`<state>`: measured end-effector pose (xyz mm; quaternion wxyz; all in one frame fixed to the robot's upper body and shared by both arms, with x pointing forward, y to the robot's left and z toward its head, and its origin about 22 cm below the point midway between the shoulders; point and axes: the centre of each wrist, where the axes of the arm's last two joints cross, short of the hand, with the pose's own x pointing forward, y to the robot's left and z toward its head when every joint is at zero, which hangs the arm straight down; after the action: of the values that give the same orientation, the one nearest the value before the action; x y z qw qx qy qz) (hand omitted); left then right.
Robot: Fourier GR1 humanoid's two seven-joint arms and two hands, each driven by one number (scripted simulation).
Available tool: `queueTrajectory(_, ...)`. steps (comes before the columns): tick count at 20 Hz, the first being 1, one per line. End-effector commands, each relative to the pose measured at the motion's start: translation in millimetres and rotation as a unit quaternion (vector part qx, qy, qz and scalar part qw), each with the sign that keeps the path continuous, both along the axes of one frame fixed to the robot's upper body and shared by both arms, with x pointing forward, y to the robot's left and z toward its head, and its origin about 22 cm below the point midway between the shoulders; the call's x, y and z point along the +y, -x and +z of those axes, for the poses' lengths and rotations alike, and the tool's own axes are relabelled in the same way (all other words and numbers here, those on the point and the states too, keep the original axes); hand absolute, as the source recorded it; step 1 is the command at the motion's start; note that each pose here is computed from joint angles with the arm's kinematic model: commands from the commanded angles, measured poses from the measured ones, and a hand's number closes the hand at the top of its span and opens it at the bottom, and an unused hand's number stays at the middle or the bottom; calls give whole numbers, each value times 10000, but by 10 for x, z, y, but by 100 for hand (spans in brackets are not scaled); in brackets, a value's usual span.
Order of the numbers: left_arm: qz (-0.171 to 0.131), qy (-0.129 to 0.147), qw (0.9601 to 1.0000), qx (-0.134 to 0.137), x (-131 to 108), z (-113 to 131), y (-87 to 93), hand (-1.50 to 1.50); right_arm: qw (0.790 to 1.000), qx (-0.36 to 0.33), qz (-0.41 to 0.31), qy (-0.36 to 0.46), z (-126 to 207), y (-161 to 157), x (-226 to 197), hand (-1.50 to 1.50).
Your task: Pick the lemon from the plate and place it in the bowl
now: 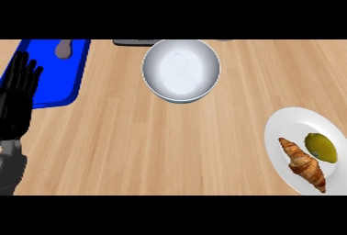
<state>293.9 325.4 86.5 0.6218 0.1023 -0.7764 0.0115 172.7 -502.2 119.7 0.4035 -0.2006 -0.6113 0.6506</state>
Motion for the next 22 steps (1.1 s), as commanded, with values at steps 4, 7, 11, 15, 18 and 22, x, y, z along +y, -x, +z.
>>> queueTrajectory(4,-135,50,9999,1,78,18,28,0,9996,147,236,-78,-349,-305,34,-150)
queueTrajectory(7,-3,-45,10000,-70,72,-29,-17,0,9993,264,223,-115,-358,-491,122,-150)
queueTrajectory(11,-10,12,10000,-17,119,-48,44,0,9995,126,229,-161,-554,-476,-63,-150)
queueTrajectory(15,62,9,10000,11,42,15,-25,0,9981,159,514,-288,-651,-395,65,-150)
queueTrajectory(18,79,-17,10000,-28,207,-21,-27,0,9973,134,643,-326,-551,-518,92,-150)
queueTrajectory(22,46,-53,10000,-26,28,-15,-171,0,9974,110,691,-175,-865,-640,353,-150)
